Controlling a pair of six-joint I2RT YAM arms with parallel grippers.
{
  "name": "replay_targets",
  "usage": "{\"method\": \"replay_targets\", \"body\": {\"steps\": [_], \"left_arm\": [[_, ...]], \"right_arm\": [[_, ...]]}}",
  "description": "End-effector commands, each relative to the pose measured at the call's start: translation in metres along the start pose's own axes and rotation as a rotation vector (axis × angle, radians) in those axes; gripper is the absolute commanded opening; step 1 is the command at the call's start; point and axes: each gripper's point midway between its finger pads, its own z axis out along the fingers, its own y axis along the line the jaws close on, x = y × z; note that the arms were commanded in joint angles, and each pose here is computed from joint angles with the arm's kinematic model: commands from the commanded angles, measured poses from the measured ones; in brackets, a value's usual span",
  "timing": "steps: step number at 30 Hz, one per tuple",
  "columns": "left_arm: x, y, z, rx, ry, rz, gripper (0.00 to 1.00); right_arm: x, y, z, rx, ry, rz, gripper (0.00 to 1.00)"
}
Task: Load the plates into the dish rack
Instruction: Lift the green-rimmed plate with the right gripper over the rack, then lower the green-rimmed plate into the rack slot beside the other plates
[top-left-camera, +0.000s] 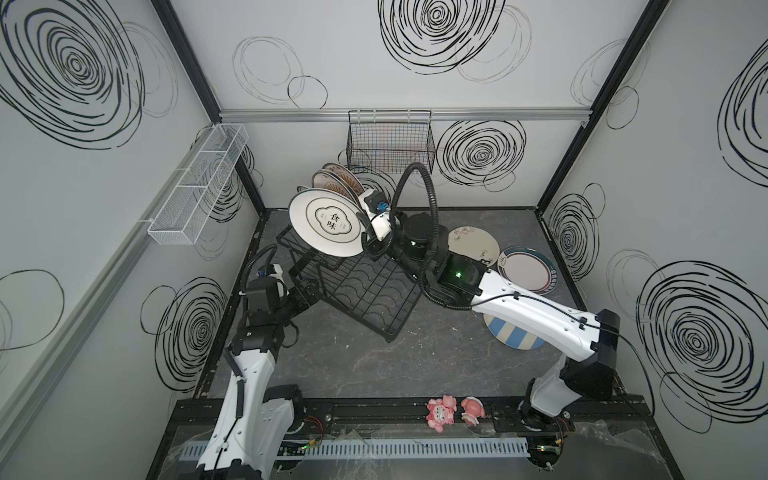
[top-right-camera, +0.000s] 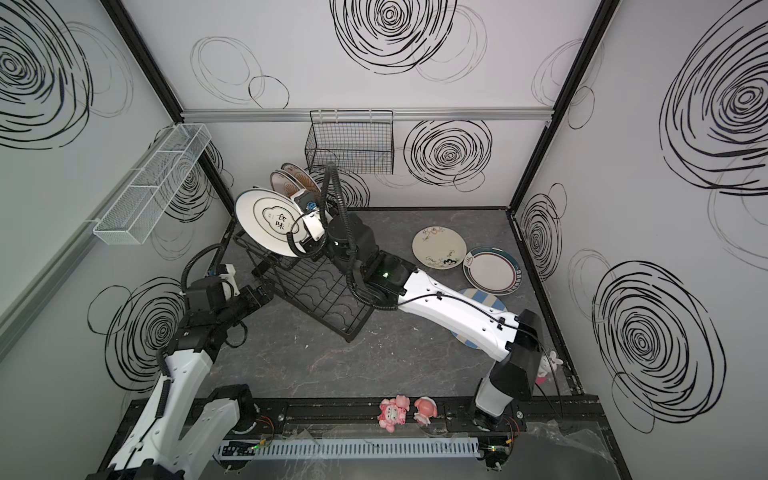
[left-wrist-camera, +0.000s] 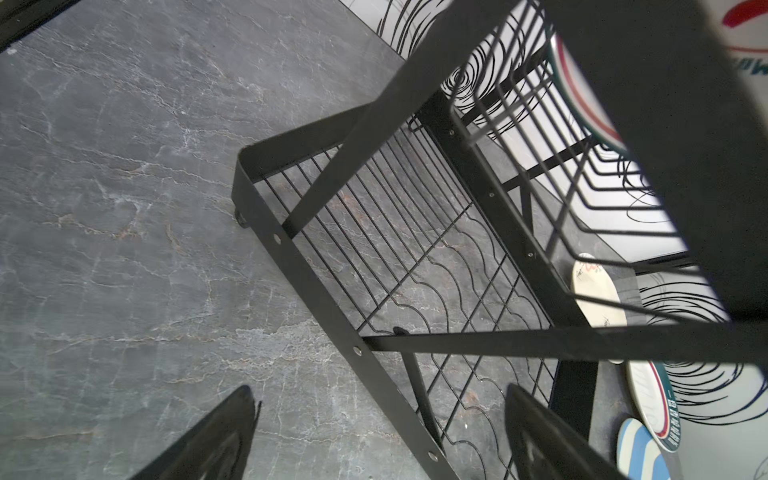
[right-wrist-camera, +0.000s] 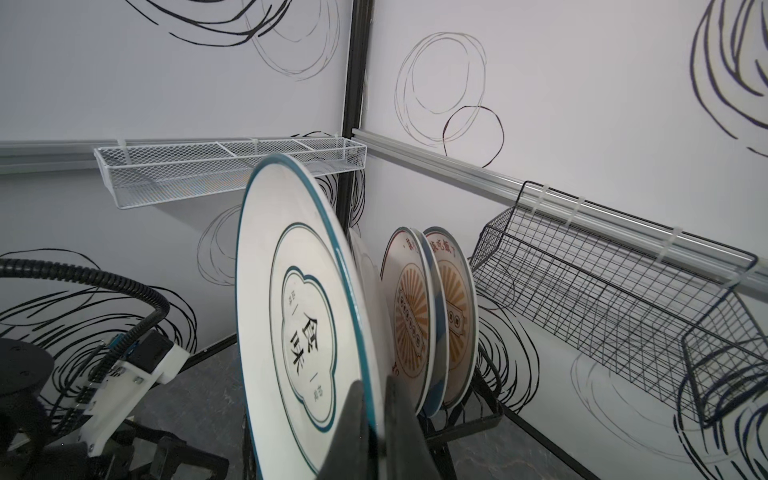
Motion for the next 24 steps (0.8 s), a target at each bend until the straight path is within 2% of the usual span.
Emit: {"method": "replay_targets", "body": {"steps": [1,13,24], "left_arm": [[-0.020,-0.014,-0.003,0.060,-0.041,0.063,0.96],[-0.014,-0.010,0.000,0.058,-0.023,0.063,0.96],[-0.013,-0.011,0.001,0.064,-0.015,0.060,0.96]], "right_arm": [[-0.053,-0.016,0.003,0.101,-0.159,-0.011,0.00],[-0.030,-0.016,0.056,0.274,-0.114,-0.102,0.00],[-0.016,-0.020,0.075,0.338,-0.086,-0.180,0.00]]}}
